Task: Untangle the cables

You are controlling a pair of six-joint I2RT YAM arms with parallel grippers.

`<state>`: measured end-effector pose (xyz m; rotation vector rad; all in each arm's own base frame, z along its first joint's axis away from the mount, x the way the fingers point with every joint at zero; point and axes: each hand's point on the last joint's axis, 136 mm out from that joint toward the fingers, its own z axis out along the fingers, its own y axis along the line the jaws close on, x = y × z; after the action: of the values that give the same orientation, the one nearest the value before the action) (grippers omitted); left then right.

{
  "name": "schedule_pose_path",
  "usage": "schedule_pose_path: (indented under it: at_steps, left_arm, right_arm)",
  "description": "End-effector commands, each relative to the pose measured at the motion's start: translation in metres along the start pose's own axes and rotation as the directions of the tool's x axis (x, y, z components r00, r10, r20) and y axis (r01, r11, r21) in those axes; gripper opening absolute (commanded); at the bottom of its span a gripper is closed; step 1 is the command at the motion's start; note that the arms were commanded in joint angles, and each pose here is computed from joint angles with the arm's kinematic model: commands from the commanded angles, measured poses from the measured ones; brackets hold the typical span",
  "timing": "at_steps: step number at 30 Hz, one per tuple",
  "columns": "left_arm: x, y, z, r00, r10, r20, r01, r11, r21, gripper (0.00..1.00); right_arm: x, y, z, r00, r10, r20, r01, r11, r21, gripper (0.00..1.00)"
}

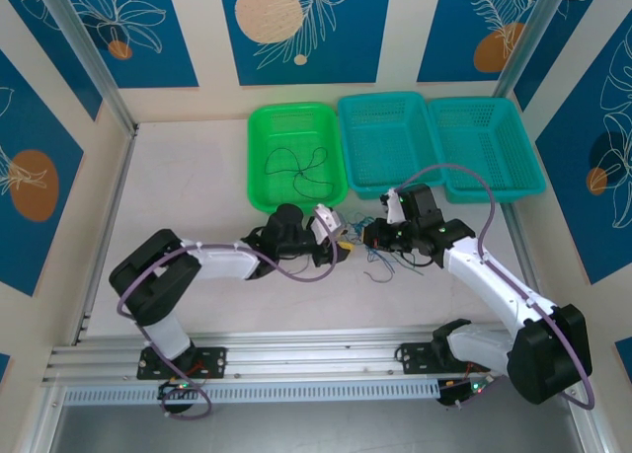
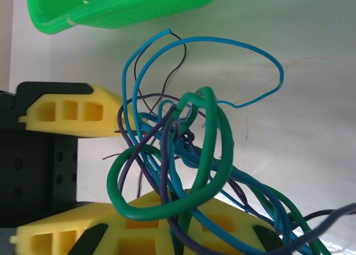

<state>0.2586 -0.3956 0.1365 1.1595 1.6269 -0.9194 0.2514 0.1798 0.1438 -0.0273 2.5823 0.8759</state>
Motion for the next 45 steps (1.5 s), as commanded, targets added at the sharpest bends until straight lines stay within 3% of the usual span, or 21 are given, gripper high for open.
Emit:
schedule_pose_path:
  at_steps: [1,3,10,13,16,22,26,29,34,36,39,43,45]
  left_arm:
    - [-0.016,0.007,0.011,0.990,0.130,0.053,-0.129,0.991,-0.022,0.49]
    - [-0.014,0.006,0.015,0.987,0.152,0.048,-0.152,0.988,-0.007,0.42]
    - [-0.015,0.003,0.011,0.988,0.121,0.096,-0.121,0.993,-0.005,0.00]
    - [-0.017,0.002,0.003,0.989,0.103,0.107,-0.102,0.995,-0.020,0.00]
    - [-0.026,0.002,-0.010,0.989,0.064,0.132,-0.058,0.997,-0.048,0.00]
    - [-0.047,0.000,-0.037,0.986,0.041,0.160,-0.025,0.995,-0.100,0.00]
    - [-0.054,0.001,-0.050,0.983,0.025,0.184,-0.002,0.992,-0.126,0.00]
    - [-0.059,-0.001,-0.057,0.979,0.010,0.203,0.018,0.991,-0.132,0.00]
    - [-0.048,0.007,-0.065,0.984,-0.003,0.175,0.038,0.980,-0.196,0.00]
    - [-0.041,0.003,-0.062,0.989,-0.007,0.145,0.033,0.985,-0.171,0.00]
    - [-0.026,-0.001,-0.054,0.994,-0.046,0.098,0.059,0.989,-0.135,0.00]
    - [0.001,0.008,-0.049,0.990,-0.141,0.016,0.141,0.973,-0.182,0.00]
    - [0.008,0.010,-0.053,0.985,-0.172,0.012,0.171,0.964,-0.202,0.00]
  right_arm:
    - [-0.001,0.011,-0.004,0.999,-0.033,-0.015,0.033,0.999,-0.025,0.02]
    - [0.000,0.010,-0.003,0.999,-0.031,-0.017,0.030,0.999,-0.025,0.02]
    - [-0.001,-0.002,-0.002,1.000,-0.009,-0.003,0.009,0.999,0.031,0.02]
    - [-0.003,-0.020,-0.002,1.000,0.020,0.022,-0.023,0.993,0.117,0.05]
    - [-0.002,-0.049,-0.001,0.996,0.060,0.059,-0.073,0.967,0.245,0.14]
    - [0.007,-0.093,0.003,0.985,0.153,0.084,-0.174,0.898,0.404,0.18]
    - [0.011,-0.121,0.002,0.963,0.249,0.102,-0.267,0.836,0.480,0.31]
    - [0.012,-0.130,0.002,0.944,0.304,0.126,-0.327,0.824,0.463,0.30]
    - [0.010,-0.144,-0.011,0.898,0.387,0.209,-0.440,0.799,0.410,0.20]
    - [0.003,-0.126,-0.013,0.927,0.325,0.189,-0.372,0.861,0.346,0.20]
    - [-0.005,-0.062,-0.011,0.986,0.086,0.143,-0.108,0.982,0.153,0.29]
    - [0.011,0.004,-0.002,0.974,-0.159,0.162,0.168,0.985,-0.045,0.55]
    - [0.018,0.019,0.007,0.958,-0.229,0.176,0.245,0.967,-0.077,0.60]
